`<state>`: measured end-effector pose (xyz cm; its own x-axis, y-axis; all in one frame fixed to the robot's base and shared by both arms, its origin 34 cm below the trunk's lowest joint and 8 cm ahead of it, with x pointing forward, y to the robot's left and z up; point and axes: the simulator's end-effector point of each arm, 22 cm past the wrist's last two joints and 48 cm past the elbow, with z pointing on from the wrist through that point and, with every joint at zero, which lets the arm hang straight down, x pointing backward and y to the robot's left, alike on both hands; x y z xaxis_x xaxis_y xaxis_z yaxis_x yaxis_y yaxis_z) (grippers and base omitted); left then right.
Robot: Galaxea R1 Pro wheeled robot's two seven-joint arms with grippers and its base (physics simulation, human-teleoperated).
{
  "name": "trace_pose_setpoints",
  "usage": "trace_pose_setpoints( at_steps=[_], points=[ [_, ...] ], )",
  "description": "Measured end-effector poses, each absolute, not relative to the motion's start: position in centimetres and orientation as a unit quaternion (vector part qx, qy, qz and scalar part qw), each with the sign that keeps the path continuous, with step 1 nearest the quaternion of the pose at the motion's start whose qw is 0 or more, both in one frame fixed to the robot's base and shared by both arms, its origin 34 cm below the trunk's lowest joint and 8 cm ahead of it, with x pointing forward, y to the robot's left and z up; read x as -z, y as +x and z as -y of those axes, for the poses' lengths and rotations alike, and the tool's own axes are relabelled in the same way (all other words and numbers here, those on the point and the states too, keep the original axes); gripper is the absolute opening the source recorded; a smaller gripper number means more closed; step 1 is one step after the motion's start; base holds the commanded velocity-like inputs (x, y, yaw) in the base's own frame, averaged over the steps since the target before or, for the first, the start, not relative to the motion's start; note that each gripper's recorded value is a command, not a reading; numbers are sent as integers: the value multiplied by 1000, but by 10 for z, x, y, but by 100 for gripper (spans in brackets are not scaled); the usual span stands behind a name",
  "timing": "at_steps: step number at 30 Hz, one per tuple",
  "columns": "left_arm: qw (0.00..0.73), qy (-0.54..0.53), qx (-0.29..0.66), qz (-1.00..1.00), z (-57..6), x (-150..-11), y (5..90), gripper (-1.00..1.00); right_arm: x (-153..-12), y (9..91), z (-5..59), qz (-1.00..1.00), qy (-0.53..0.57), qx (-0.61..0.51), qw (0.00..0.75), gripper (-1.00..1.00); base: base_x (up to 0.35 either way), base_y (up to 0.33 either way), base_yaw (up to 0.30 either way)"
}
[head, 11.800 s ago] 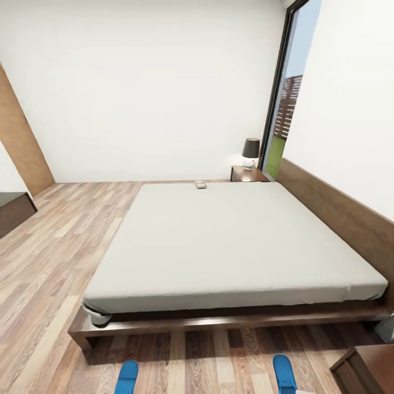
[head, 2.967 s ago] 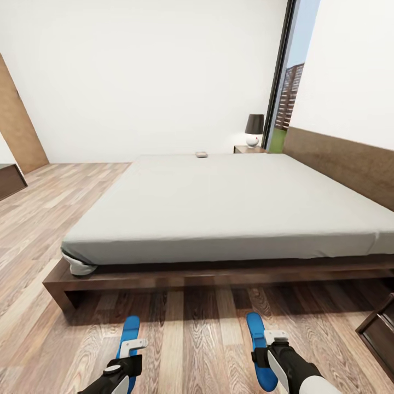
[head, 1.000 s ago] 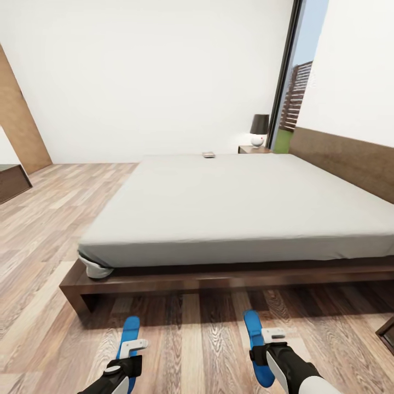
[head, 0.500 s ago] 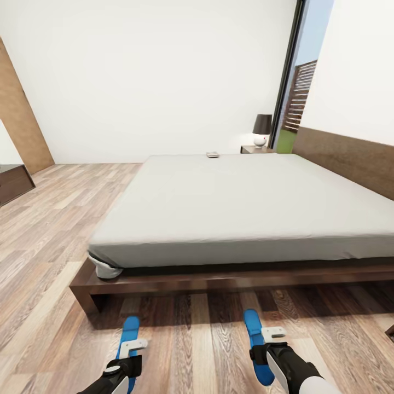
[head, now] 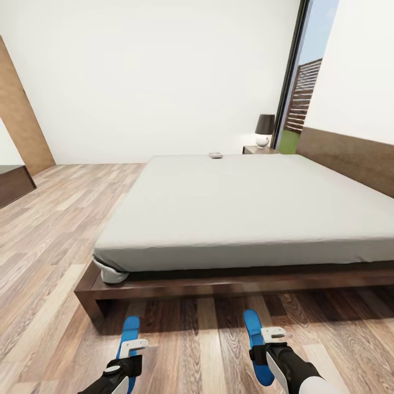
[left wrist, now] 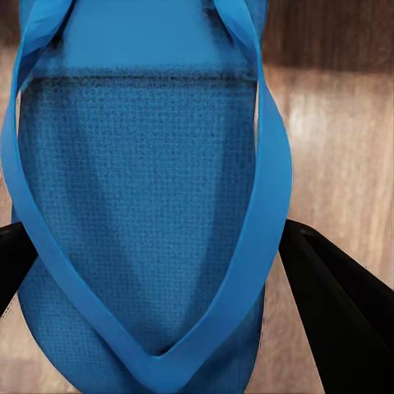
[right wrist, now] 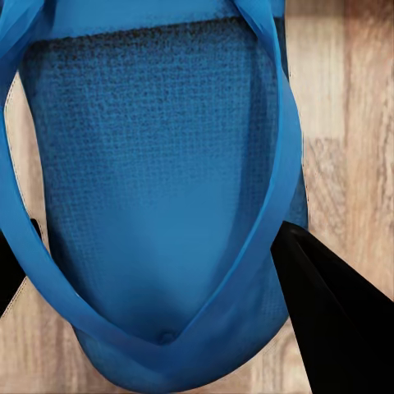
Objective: In the bedroom, move the book from the bed onto either nightstand, and place the two sandals side by side next to the bed.
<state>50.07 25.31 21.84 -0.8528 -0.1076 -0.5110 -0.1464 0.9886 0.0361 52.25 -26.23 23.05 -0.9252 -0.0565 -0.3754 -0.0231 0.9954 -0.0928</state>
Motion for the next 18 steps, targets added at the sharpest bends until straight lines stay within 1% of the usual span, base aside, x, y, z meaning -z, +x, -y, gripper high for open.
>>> trace_pose_setpoints(
  at_steps=[13,18],
  points=[
    [273,-65,-36,-959,-252,-221,505,-100,-230,522,264,-980,-20,44,192,-100,2,12,0],
    [262,-65,-37,-962,-252,-212,498,-100,-221,517,266,-982,-19,45,182,-100,0,0,0]
  ],
)
